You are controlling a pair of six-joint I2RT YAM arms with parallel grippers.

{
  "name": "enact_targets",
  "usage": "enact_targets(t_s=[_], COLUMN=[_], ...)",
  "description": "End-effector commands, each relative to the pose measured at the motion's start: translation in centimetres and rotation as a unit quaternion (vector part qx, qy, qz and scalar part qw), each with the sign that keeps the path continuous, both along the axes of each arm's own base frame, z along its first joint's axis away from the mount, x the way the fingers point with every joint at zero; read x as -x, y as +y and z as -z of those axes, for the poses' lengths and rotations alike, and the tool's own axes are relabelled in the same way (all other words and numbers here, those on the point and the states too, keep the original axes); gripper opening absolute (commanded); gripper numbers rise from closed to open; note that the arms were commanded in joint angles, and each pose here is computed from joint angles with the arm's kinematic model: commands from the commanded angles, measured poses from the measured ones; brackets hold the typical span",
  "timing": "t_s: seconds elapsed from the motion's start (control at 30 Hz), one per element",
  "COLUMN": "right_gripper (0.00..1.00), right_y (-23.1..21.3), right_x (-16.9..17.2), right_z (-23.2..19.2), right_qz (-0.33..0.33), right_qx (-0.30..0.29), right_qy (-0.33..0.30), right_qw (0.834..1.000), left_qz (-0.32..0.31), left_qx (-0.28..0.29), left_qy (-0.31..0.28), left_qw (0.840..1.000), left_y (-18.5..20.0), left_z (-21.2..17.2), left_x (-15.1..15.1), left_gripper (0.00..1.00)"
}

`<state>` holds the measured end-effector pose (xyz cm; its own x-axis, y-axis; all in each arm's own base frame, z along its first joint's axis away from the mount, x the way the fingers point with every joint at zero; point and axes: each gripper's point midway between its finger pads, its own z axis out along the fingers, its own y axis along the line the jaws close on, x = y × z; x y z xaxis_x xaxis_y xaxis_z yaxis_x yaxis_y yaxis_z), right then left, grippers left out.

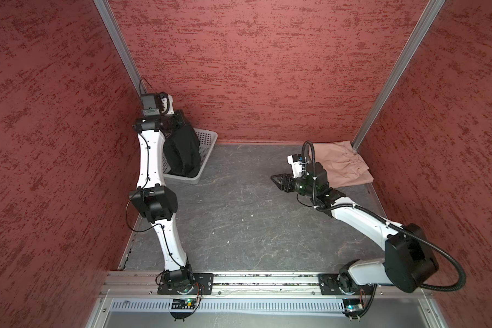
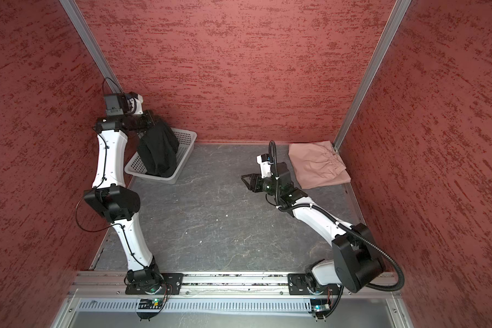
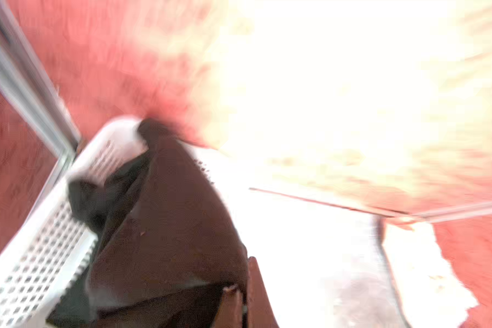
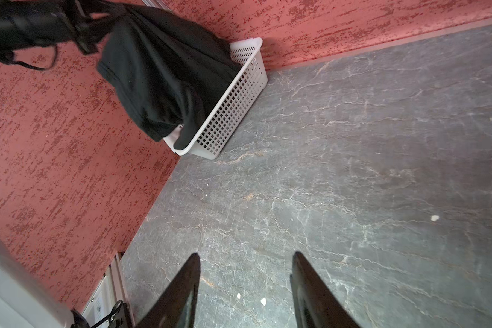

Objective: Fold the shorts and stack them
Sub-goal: 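Lay the black garment on the table with the left gripper toward the right gripper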

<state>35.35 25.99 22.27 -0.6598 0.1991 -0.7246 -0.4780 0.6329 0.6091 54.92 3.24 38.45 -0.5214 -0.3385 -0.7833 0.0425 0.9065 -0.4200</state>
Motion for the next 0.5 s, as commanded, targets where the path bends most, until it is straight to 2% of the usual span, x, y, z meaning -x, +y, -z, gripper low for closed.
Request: enact_targets(t_s=[0.0, 0.13, 0.2, 0.27, 0.33, 0.4, 0.47], right_gripper=[0.53, 0.52, 0.52, 0.51, 0.52, 0.52, 0.52], right_y=[-0.2, 0.1, 0.4, 0.5, 0.3, -0.2, -0.9], right_x=[-0.7, -1.1, -1.3, -1.4, -1.4, -1.5, -1.6], right_z=[-0.5, -0.9, -0.9, -0.8, -0.7, -0.7, -0.9], right_qz=[0.018, 0.017, 0.013, 0.014, 0.019, 0.029, 0.040], right_qx=[0.002, -0.010, -0.016, -0.017, -0.014, -0.001, 0.019], right_qy=[-0.027, -0.043, -0.044, -0.043, -0.044, -0.049, -0.055], right_qw=[0.999, 0.999, 0.999, 0.999, 0.999, 0.998, 0.998], left_qz=[0.104, 0.196, 0.235, 0.281, 0.315, 0.331, 0.339], left_qx=[0.034, 0.044, 0.065, 0.107, 0.145, 0.153, 0.155], left_qy=[-0.080, -0.153, -0.200, -0.247, -0.262, -0.258, -0.228], left_qw=[0.991, 0.968, 0.949, 0.921, 0.901, 0.895, 0.900], left_y=[-6.5, -13.0, -15.1, -16.7, -17.8, -18.9, -20.1], left_z=[-7.8, -14.4, -18.2, -22.3, -24.8, -25.3, -23.8], left_x=[4.1, 9.5, 12.3, 15.5, 17.9, 19.3, 19.7], left_gripper=[0.00, 0.00, 0.00, 0.00, 0.00, 0.00, 0.00])
